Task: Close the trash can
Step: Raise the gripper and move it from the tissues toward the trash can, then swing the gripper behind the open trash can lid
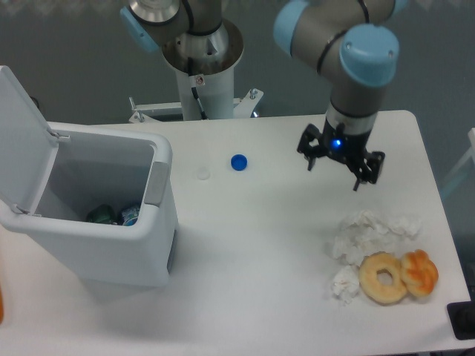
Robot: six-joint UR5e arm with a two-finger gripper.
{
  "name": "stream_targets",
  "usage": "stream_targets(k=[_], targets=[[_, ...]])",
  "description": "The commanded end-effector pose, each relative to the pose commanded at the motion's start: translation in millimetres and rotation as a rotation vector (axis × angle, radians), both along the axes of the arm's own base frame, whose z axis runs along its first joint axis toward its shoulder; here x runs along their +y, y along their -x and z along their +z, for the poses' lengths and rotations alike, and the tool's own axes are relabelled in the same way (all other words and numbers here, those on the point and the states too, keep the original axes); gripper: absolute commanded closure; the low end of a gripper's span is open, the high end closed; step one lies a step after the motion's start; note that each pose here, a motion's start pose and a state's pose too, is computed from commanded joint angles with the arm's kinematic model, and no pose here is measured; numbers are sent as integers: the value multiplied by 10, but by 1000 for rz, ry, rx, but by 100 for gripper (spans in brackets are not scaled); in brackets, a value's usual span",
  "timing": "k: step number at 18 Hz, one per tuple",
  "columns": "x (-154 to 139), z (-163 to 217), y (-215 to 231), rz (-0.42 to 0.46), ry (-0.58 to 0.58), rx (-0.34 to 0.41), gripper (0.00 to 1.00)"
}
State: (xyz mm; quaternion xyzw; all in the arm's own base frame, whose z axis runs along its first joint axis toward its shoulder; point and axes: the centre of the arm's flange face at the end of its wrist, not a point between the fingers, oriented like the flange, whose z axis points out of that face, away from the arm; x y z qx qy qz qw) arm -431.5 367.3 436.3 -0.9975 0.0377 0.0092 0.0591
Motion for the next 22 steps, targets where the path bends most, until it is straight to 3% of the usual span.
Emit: stream_targets(k=[4, 8, 17, 22], targets=[[-8, 566, -542, 85, -111, -38, 0], [217, 967, -1182, 154, -188, -42, 0], [485, 1493, -2368, 225, -304, -91, 0], [567, 1770, -2796, 339, -427, -177, 0]])
